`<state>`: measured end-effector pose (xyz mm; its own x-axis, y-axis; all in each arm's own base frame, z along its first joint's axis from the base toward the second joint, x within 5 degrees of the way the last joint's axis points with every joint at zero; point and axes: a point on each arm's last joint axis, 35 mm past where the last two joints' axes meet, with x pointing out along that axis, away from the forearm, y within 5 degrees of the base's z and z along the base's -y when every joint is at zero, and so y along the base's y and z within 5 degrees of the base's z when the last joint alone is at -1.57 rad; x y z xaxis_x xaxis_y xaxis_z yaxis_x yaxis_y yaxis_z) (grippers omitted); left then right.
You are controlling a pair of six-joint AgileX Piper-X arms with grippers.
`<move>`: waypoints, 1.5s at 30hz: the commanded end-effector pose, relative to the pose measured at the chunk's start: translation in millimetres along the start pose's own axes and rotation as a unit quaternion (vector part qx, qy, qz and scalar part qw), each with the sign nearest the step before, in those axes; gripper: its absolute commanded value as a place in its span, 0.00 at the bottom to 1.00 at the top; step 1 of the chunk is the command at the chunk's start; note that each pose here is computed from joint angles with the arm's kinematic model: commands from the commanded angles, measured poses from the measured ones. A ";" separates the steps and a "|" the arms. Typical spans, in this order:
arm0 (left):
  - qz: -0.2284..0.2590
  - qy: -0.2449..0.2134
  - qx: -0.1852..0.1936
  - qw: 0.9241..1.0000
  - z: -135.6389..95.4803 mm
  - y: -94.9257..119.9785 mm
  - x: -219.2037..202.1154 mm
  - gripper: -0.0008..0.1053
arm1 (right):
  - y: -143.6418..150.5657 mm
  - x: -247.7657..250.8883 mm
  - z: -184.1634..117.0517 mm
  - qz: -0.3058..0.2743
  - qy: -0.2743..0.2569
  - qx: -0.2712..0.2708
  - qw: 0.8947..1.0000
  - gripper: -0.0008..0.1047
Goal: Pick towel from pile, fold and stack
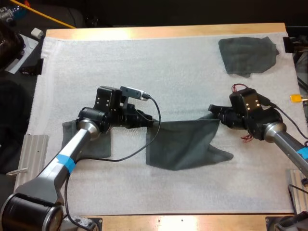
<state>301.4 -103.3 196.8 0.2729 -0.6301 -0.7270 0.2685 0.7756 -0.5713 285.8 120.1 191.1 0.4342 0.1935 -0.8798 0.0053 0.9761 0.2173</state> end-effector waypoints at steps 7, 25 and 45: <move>-0.010 -0.038 -0.001 0.999 13.7 12.2 0.9 0.01 | -6.3 9.9 11.9 0.005 -0.031 0.035 0.999 0.01; -0.105 -0.108 0.019 0.988 40.8 -5.6 -23.9 0.65 | 7.1 -7.7 43.3 0.122 -0.154 0.021 0.980 0.60; -0.011 -0.108 0.101 0.989 -43.0 -78.5 -161.3 0.62 | -10.1 -149.5 -10.2 0.097 -0.131 -0.100 0.982 0.58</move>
<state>210.0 -64.7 340.3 0.4724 -0.6773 -0.5640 0.4765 0.7346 -0.4831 222.0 86.2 310.0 0.6397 0.3632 -0.6774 -0.2510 0.9317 0.2625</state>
